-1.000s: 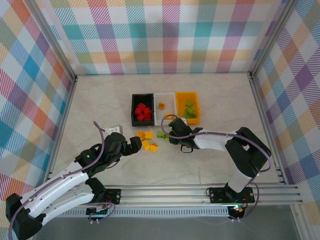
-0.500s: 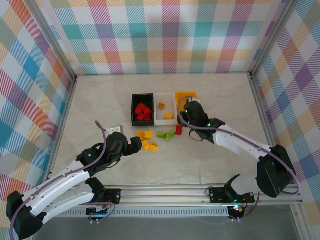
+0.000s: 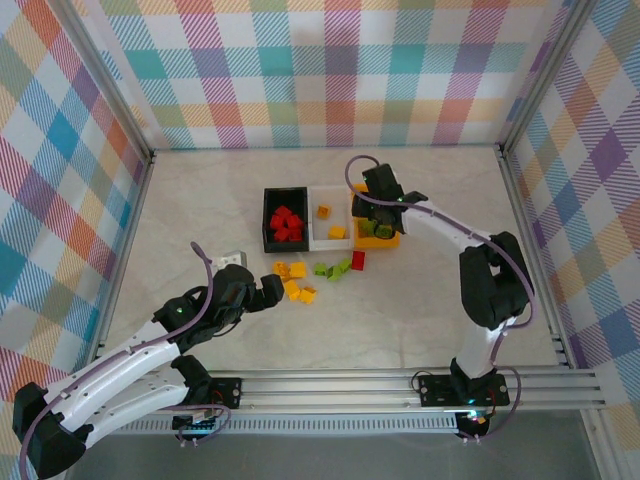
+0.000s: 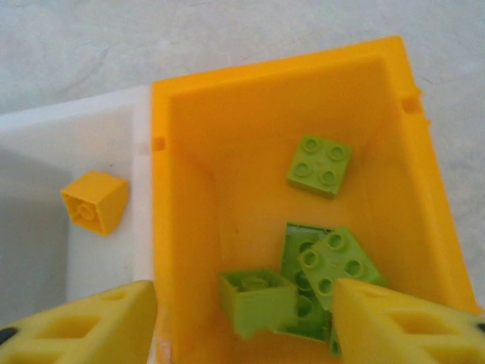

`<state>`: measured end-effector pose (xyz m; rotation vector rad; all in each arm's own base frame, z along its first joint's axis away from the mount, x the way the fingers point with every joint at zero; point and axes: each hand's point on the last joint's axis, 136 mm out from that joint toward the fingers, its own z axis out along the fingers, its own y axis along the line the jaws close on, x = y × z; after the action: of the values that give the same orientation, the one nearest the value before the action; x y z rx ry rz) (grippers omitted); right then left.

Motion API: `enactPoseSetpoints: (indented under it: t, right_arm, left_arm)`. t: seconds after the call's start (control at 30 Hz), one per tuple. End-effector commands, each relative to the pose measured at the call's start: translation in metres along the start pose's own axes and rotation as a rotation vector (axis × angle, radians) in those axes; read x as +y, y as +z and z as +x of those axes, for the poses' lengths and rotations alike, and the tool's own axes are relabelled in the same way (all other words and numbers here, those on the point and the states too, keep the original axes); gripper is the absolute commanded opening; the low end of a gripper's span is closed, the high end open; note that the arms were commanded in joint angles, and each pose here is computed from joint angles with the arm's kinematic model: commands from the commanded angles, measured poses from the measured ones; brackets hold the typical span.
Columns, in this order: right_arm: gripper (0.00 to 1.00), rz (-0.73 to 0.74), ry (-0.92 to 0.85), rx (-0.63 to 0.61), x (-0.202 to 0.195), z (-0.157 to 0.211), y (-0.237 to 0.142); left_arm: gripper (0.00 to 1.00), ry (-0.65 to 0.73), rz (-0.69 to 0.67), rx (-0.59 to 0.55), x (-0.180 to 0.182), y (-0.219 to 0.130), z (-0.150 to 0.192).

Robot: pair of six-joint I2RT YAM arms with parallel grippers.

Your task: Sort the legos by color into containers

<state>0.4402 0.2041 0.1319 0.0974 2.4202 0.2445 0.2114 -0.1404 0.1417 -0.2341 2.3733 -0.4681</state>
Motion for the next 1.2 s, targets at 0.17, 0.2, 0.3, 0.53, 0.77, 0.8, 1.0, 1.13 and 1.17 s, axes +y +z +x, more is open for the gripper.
enactPoseSetpoints:
  t: [0.17, 0.2, 0.3, 0.53, 0.77, 0.8, 1.0, 1.13, 1.17]
  right_arm:
    - [0.75, -0.148, -0.058, -0.049, 0.034, 0.015, -0.058]
    - [0.76, -0.161, -0.058, -0.044, 0.035, 0.026, -0.062]
    - [0.76, -0.19, -0.071, -0.02, 0.036, 0.061, -0.073]
    - [0.78, -0.263, -0.099, 0.04, 0.039, 0.119, -0.087]
    - [0.78, -0.248, -0.105, 0.042, 0.032, 0.132, -0.091]
    - [0.78, -0.251, -0.104, 0.036, 0.032, 0.131, -0.093]
    - [0.78, -0.249, -0.102, 0.004, 0.027, 0.126, -0.101]
    - [0.78, -0.255, -0.105, -0.009, 0.026, 0.123, -0.106]
    - [0.78, -0.254, -0.105, -0.012, 0.025, 0.123, -0.107]
  left_arm:
    - [1.0, 0.102, -0.005, 0.083, -0.002, 0.013, 0.017]
    - [1.0, 0.114, -0.005, 0.109, -0.004, 0.019, 0.023]
    - [1.0, 0.18, -0.038, 0.165, -0.01, 0.035, 0.038]
    - [0.96, 0.287, -0.155, 0.195, -0.012, 0.065, 0.048]
    - [0.93, 0.282, -0.168, 0.161, -0.024, 0.093, 0.035]
    - [0.91, 0.266, -0.156, 0.154, -0.028, 0.096, 0.032]
    - [0.82, 0.209, -0.156, 0.139, -0.033, 0.114, 0.021]
    - [0.75, 0.206, -0.23, 0.14, -0.019, 0.123, 0.023]
    - [0.74, 0.215, -0.265, 0.163, -0.009, 0.122, 0.028]
